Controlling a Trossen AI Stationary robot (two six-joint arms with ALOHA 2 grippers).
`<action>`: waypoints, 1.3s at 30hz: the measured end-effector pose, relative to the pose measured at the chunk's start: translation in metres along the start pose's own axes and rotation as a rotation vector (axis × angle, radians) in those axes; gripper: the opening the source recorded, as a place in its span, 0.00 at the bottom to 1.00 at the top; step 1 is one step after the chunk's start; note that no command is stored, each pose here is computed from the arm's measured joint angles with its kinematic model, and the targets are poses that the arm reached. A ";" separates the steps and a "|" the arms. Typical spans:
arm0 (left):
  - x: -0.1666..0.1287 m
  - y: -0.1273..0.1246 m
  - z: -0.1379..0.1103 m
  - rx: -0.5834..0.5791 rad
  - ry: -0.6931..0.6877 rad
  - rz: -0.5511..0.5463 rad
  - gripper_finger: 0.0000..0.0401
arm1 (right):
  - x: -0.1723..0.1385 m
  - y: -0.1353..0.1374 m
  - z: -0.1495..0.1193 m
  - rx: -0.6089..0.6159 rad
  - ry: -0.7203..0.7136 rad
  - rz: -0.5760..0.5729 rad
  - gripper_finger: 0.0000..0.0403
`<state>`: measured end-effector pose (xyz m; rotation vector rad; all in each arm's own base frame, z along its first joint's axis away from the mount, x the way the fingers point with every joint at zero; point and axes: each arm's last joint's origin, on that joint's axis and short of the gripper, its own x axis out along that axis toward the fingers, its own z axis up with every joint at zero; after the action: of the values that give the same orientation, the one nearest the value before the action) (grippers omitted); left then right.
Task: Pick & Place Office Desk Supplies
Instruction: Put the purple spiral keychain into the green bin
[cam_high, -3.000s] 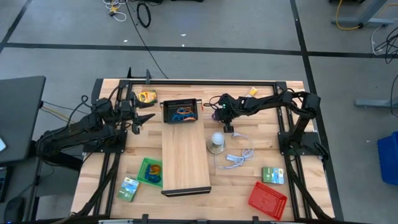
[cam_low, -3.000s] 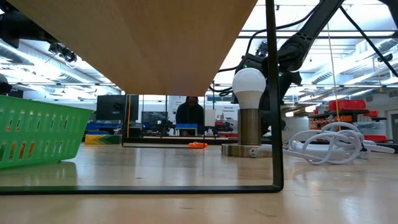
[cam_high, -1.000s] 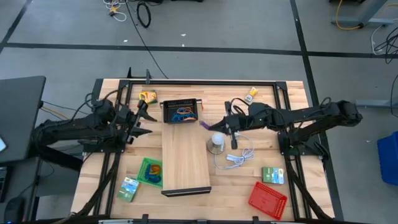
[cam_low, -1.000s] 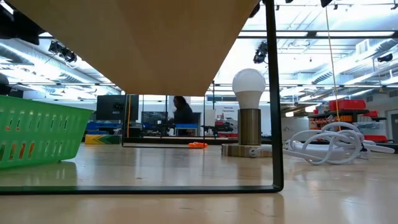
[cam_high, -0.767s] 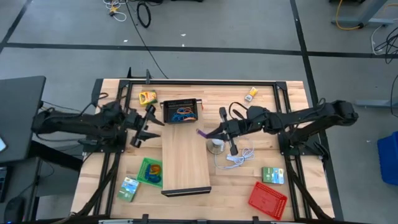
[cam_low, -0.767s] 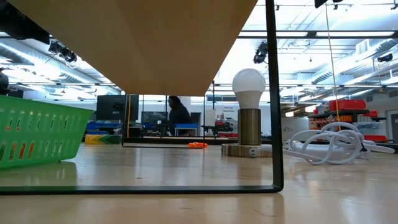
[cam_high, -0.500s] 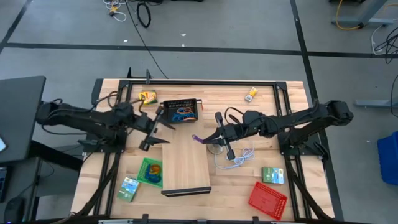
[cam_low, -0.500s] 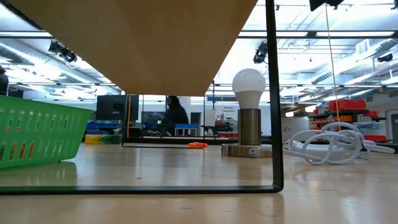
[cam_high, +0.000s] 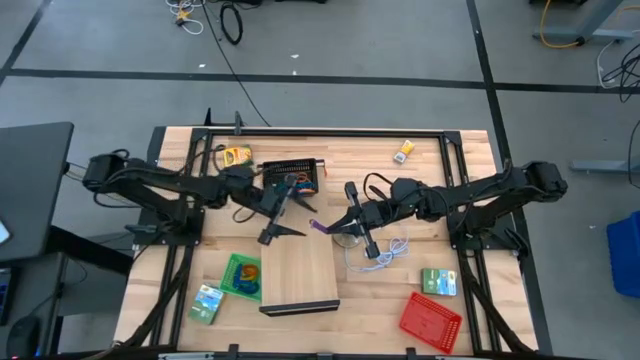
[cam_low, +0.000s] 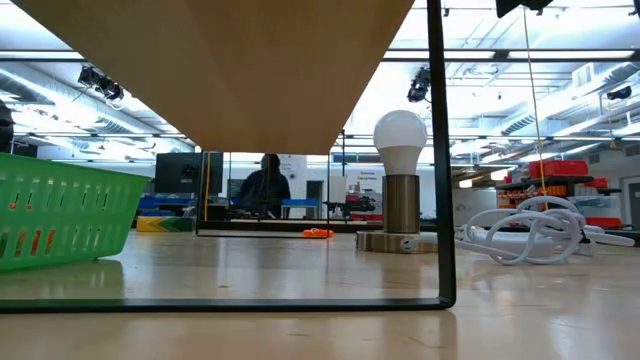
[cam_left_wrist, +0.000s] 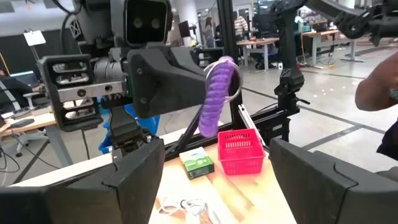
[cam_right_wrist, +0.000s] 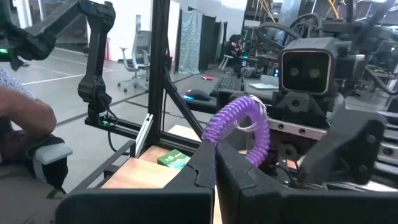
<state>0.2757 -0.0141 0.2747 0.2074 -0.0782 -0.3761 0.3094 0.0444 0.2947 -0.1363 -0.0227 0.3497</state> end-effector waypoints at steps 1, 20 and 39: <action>0.004 0.001 0.000 -0.001 0.004 -0.002 0.74 | 0.000 0.000 0.000 0.001 0.001 0.000 0.00; 0.021 0.009 0.007 0.017 -0.017 -0.023 0.49 | 0.000 0.000 -0.002 0.006 0.023 0.010 0.00; 0.022 0.003 0.008 0.074 -0.035 -0.101 0.03 | 0.000 0.000 -0.003 -0.001 0.036 -0.013 0.17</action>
<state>0.2962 -0.0212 0.2841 0.2783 -0.1165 -0.4776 0.3094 0.0439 0.2915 -0.1437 0.0117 0.3341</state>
